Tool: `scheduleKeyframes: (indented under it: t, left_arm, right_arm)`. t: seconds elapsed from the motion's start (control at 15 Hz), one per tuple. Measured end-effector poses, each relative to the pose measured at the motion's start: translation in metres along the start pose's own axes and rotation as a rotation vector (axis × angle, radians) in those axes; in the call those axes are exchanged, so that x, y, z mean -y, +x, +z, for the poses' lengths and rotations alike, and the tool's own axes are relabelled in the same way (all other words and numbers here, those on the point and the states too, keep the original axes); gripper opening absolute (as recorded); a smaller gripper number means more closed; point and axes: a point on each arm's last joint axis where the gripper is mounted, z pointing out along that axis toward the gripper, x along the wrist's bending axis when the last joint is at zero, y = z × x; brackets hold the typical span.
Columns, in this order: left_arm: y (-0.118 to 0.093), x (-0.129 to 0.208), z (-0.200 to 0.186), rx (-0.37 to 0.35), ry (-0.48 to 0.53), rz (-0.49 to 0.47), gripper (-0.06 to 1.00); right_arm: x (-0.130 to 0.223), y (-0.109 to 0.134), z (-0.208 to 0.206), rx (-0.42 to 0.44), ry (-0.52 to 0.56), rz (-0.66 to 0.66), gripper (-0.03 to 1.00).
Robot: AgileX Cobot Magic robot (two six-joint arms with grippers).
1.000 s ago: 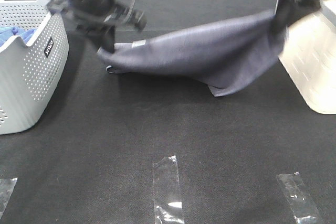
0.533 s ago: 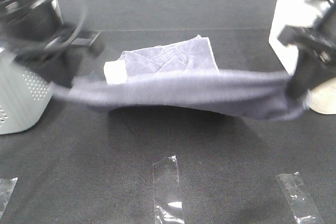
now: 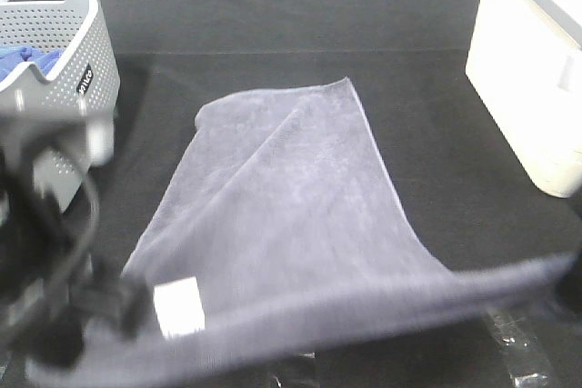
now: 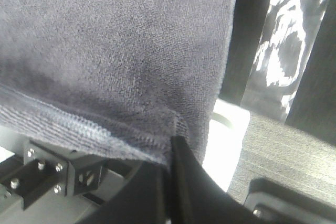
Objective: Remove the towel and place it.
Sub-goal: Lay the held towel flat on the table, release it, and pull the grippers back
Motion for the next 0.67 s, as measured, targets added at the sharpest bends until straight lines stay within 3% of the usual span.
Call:
scheduleKeyframes:
  t: [0.33, 0.67]
  left_arm:
    - [-0.019, 0.022, 0.013, -0.003, 0.029, 0.028, 0.00]
    - [-0.023, 0.028, 0.014, -0.012, 0.040, 0.029, 0.00]
  right_arm:
    - [0.028, -0.002, 0.005, 0.022, -0.024, 0.022, 0.00]
    - [0.043, -0.012, 0.027, 0.032, 0.062, 0.073, 0.00]
